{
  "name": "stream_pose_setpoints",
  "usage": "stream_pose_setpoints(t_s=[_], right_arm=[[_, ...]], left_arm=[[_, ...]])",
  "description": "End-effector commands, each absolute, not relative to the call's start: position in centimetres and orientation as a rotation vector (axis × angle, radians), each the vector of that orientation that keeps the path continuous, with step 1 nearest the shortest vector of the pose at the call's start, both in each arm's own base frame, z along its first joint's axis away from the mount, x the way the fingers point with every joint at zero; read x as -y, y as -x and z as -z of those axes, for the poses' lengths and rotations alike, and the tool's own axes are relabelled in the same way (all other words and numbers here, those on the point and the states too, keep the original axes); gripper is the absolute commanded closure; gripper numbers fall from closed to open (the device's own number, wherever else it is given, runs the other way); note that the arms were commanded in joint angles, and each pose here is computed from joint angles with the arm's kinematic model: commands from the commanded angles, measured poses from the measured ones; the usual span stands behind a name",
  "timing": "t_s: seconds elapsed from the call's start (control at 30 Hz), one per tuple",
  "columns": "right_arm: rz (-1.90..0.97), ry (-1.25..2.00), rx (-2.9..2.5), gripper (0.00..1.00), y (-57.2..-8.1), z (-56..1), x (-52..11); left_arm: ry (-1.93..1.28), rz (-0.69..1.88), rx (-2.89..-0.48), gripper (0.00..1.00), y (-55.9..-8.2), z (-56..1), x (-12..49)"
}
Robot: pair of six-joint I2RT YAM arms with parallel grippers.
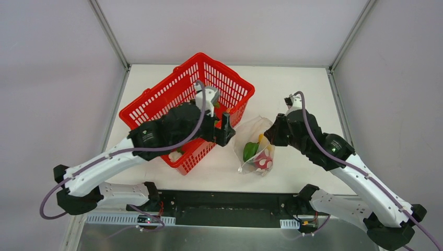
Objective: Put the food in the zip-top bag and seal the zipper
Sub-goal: Adjust the zipper food storage bag at the center of the board, then pick up the fake fruit from the bin.
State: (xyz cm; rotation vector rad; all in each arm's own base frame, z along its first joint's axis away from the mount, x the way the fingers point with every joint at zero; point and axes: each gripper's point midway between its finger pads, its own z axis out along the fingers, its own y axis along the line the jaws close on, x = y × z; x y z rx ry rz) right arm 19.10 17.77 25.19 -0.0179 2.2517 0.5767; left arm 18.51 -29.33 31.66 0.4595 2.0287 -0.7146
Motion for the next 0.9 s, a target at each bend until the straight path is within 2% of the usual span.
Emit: stream_pose_setpoints(t_s=[0.0,0.23,0.43,0.6,0.7,0.87], right_arm=[[-0.672,0.026,-2.210,1.00,-19.0,-26.2,-19.0],[-0.713,0.012,-2.187,1.00,-18.7,-26.6,-18.9],[-0.736,-0.003,-2.175,1.00,-18.3,-26.8,-18.7],[-0.749,-0.011,-2.175,1.00,-18.1,-26.8,-18.7],[-0.748,-0.016,-2.165,1.00,-18.0,-27.1,-18.4],[-0.747,-0.020,-2.155,1.00,-17.9,-27.4,-18.1]], left_arm=[[-0.433,0.525,-1.958,0.01,-19.9,-32.6,24.2],[-0.276,0.429,-2.079,0.00,-22.2,-29.2,17.9],[-0.200,0.427,-2.191,0.00,-24.3,-25.7,16.2],[-0.247,0.490,-2.275,0.02,-27.3,-22.7,17.8],[-0.273,0.582,-2.335,0.15,-29.0,-20.8,19.9],[-0.328,0.622,-2.370,0.17,-31.4,-17.8,22.0]])
